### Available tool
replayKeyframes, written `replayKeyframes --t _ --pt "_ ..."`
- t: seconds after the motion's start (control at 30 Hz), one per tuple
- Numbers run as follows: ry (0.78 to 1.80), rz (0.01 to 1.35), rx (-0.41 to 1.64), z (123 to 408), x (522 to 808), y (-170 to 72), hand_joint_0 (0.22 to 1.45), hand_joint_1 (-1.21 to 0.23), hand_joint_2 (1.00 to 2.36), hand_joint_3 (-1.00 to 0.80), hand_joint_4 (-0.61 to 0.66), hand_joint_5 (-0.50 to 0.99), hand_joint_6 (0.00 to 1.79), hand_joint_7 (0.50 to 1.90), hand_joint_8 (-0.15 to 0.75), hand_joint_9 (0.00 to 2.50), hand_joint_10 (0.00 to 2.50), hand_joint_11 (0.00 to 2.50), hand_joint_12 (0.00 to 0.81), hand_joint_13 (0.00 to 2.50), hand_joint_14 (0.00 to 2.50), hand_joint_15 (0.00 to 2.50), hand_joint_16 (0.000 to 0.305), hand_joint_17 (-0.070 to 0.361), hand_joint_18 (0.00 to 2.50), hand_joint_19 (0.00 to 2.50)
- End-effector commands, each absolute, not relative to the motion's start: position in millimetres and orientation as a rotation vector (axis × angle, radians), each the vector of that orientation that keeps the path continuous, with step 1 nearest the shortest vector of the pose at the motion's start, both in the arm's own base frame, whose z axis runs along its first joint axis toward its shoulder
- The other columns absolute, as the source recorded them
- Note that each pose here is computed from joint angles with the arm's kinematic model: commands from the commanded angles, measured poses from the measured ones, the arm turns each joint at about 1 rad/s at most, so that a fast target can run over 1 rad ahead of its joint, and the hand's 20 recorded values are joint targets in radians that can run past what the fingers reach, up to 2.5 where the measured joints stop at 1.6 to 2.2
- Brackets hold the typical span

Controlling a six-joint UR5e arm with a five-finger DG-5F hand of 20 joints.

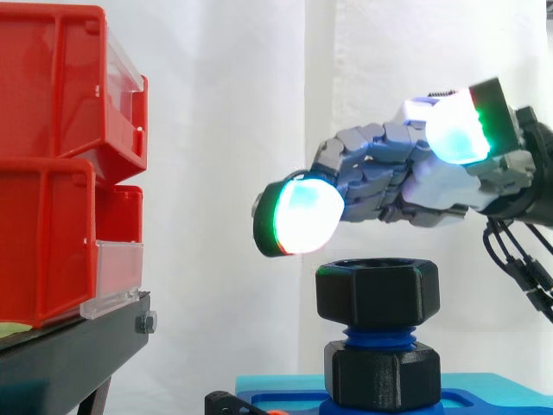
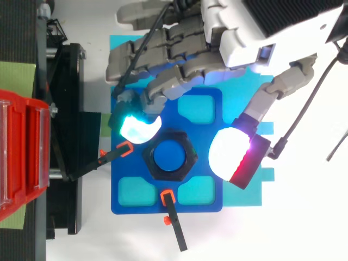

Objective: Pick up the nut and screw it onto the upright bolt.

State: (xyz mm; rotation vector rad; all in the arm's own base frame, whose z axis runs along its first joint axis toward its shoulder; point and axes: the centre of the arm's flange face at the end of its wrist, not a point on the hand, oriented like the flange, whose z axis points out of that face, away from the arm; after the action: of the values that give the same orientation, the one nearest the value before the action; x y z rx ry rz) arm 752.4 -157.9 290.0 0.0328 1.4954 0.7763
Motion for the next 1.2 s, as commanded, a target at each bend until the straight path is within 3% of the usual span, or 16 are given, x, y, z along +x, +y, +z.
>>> replayKeyframes --t 0.0,0.37,0.7,1.17 --pt "1.499 0.781 0.04 284 750 -160 0.44 -0.17 1.0 -0.5 0.12 -0.2 0.5 0.59 0.195 0.23 0.0 0.0 0.348 0.14 0.0 0.0 0.049 0.111 0.0 0.0" --pt "1.516 0.775 0.047 282 747 -164 0.45 -0.16 1.0 -0.5 0.16 -0.18 0.5 0.7 0.214 0.24 0.0 0.0 0.353 0.14 0.0 0.0 0.05 0.112 0.0 0.0" --pt "1.521 0.774 0.048 281 746 -165 0.46 -0.19 1.0 -0.5 0.24 -0.11 0.5 1.04 0.244 0.38 0.0 0.0 0.345 0.24 0.0 0.0 0.047 0.105 0.0 0.0" --pt "1.522 0.769 0.051 281 743 -175 0.49 -0.24 1.0 -0.5 0.21 -0.01 0.5 1.35 0.249 0.61 0.0 0.0 0.318 0.41 0.0 0.0 0.04 0.091 0.15 0.0"
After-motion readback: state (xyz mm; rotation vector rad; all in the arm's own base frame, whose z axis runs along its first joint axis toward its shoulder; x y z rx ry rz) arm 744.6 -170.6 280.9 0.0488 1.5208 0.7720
